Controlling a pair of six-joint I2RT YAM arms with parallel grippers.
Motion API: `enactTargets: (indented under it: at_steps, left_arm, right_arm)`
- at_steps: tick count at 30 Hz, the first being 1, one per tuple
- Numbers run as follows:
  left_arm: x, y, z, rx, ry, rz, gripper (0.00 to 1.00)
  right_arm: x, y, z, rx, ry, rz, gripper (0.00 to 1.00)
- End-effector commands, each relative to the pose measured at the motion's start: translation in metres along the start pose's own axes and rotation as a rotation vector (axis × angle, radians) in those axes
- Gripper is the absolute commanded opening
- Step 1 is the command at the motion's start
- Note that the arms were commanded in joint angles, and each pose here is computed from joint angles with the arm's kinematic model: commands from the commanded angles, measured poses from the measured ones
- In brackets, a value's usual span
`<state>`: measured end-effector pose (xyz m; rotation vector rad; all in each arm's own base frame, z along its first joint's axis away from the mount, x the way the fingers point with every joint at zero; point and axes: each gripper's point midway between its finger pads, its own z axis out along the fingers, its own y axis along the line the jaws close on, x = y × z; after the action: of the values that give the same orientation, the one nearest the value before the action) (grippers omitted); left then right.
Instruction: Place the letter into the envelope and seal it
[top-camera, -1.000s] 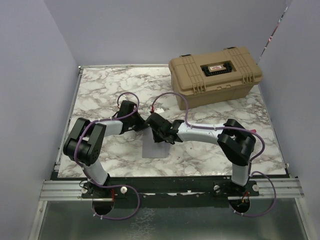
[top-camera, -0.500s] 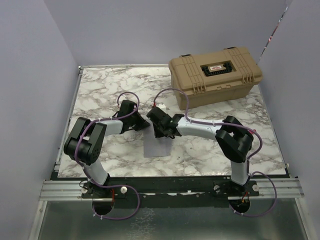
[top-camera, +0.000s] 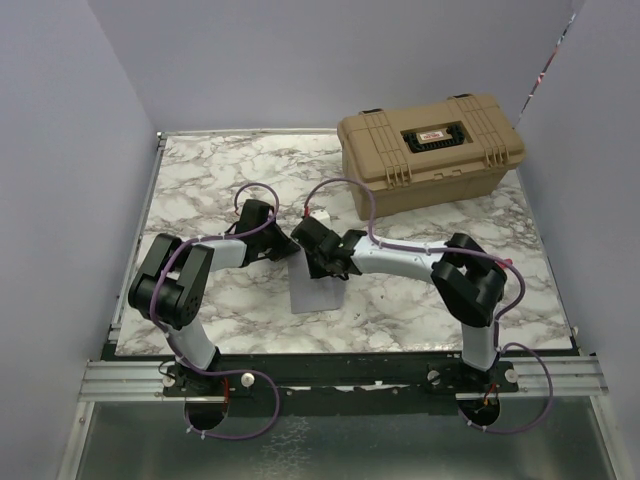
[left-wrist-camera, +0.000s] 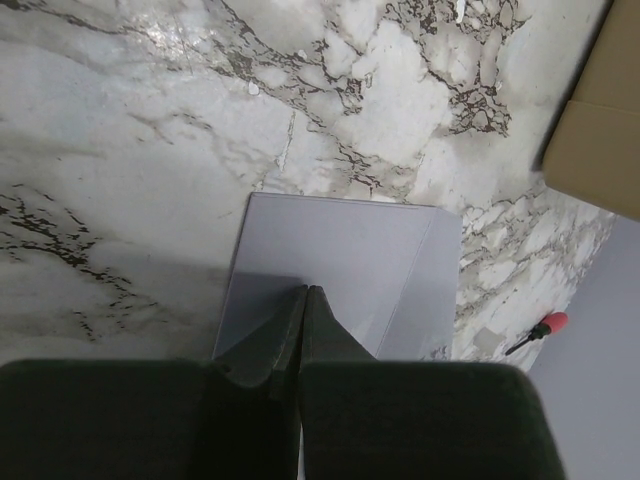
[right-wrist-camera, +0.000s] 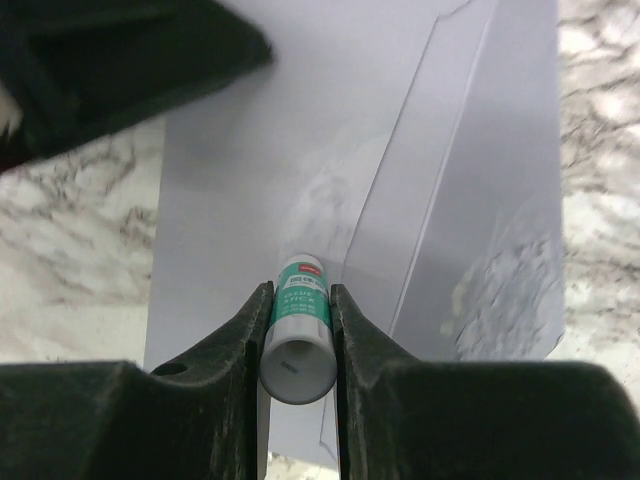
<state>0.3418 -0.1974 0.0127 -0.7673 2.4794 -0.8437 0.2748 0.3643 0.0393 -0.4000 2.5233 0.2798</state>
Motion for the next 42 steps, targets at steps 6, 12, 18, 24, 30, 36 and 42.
enactTargets:
  at_steps: [6, 12, 18, 24, 30, 36, 42]
  left_arm:
    - [0.039, 0.132, -0.004, -0.476, 0.073, -0.013, 0.00]
    - [0.039, 0.132, -0.003, -0.475, 0.084, -0.003, 0.00]
    - [0.041, 0.133, -0.002, -0.473, 0.095, 0.004, 0.00]
    - [0.041, 0.132, -0.001, -0.469, 0.102, 0.012, 0.00]
    - [0.042, 0.131, 0.000, -0.464, 0.108, 0.016, 0.00]
    - [0.041, 0.131, -0.001, -0.465, 0.104, 0.012, 0.00]
    - [0.041, 0.135, 0.001, -0.483, 0.100, 0.007, 0.00]
  right_arm:
    - [0.056, 0.002, -0.022, -0.013, 0.111, -0.059, 0.00]
    - [0.042, -0.019, -0.010, 0.079, 0.084, -0.035, 0.00]
    - [0.006, -0.034, 0.008, 0.100, 0.043, 0.005, 0.00]
    - [-0.019, -0.037, 0.024, 0.111, 0.005, 0.003, 0.00]
    - [-0.036, -0.032, 0.035, 0.113, -0.021, -0.007, 0.00]
    - [-0.010, -0.035, 0.021, 0.095, 0.049, 0.021, 0.00]
    - [0.023, -0.038, -0.003, 0.083, 0.108, 0.061, 0.00]
